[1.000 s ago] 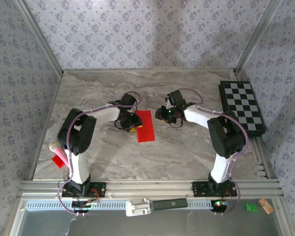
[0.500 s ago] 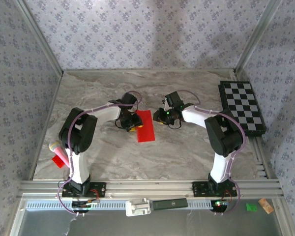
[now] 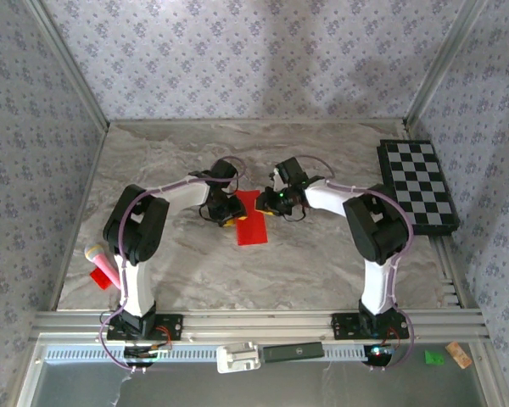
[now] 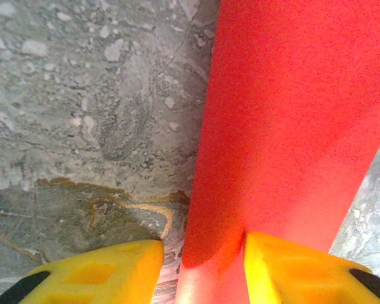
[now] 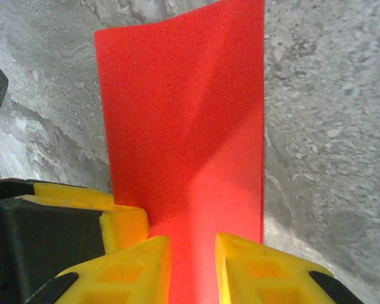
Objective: Fold a paper plane with a square sheet of paper (pick it up from the middle)
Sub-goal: Hold the square sheet of paper at the center of the table, then first fold the square sheet of paper in half at the center of the table.
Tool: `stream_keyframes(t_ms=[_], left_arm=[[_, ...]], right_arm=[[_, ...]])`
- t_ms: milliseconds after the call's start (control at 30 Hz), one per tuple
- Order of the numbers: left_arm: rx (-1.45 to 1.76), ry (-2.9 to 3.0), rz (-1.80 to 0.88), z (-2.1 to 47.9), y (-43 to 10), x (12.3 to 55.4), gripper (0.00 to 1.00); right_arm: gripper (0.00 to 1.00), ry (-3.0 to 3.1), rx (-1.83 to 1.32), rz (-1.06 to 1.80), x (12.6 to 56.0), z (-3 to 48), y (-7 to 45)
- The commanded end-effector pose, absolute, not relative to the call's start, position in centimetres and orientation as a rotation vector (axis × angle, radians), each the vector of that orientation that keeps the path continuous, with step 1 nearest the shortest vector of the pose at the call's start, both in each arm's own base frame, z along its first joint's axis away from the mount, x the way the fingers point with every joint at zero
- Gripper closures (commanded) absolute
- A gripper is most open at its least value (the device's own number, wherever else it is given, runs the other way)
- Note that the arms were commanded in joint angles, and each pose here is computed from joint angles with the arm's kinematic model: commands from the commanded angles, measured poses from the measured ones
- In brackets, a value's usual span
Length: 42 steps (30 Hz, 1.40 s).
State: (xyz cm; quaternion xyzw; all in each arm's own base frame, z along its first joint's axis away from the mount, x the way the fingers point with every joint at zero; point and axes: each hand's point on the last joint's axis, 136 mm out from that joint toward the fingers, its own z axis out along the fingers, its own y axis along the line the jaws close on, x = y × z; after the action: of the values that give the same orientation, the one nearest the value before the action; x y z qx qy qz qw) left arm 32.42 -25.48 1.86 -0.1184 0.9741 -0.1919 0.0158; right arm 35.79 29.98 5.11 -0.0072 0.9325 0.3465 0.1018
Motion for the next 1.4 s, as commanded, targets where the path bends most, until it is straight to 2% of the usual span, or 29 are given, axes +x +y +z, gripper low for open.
stream_keyframes(t_ms=[0, 500, 733, 833, 967, 1100, 1233, 1367], left_arm=[[-0.406, 3.225, -0.359, -4.4, -23.2, 27.9, 0.58], [-0.424, 3.239, -0.353, -4.8, -23.2, 27.6, 0.58], [-0.423, 3.227, -0.39, -4.0, -23.5, 28.0, 0.57], [-0.42, 3.151, -0.475, -1.2, -23.9, 29.7, 0.56], [-0.411, 2.967, -0.581, 5.0, -23.6, 32.9, 0.54], [-0.34, 2.843, -0.7, 9.1, -24.4, 34.2, 0.53], [-0.294, 2.804, -0.915, 9.7, -26.8, 34.1, 0.62], [-0.25, 2.83, -1.078, 8.8, -29.4, 33.5, 0.75]], right_arm=[[0.74, 2.776, -0.105, 1.024, 35.3, 4.9, 30.6], [0.76, 2.883, -0.107, 0.938, 34.3, 1.8, 29.7], [0.77, 2.982, -0.106, 0.785, 33.1, -0.9, 27.9], [0.78, 3.027, -0.102, 0.685, 32.6, -2.1, 26.7], [0.8, 3.07, -0.09, 0.586, 32.3, -3.2, 25.5], [0.83, 3.098, -0.084, 0.526, 32.2, -3.8, 25.2], [0.87, 3.123, -0.075, 0.463, 32.1, -4.2, 24.8], [0.89, 3.137, -0.063, 0.423, 32.0, -4.4, 24.5]])
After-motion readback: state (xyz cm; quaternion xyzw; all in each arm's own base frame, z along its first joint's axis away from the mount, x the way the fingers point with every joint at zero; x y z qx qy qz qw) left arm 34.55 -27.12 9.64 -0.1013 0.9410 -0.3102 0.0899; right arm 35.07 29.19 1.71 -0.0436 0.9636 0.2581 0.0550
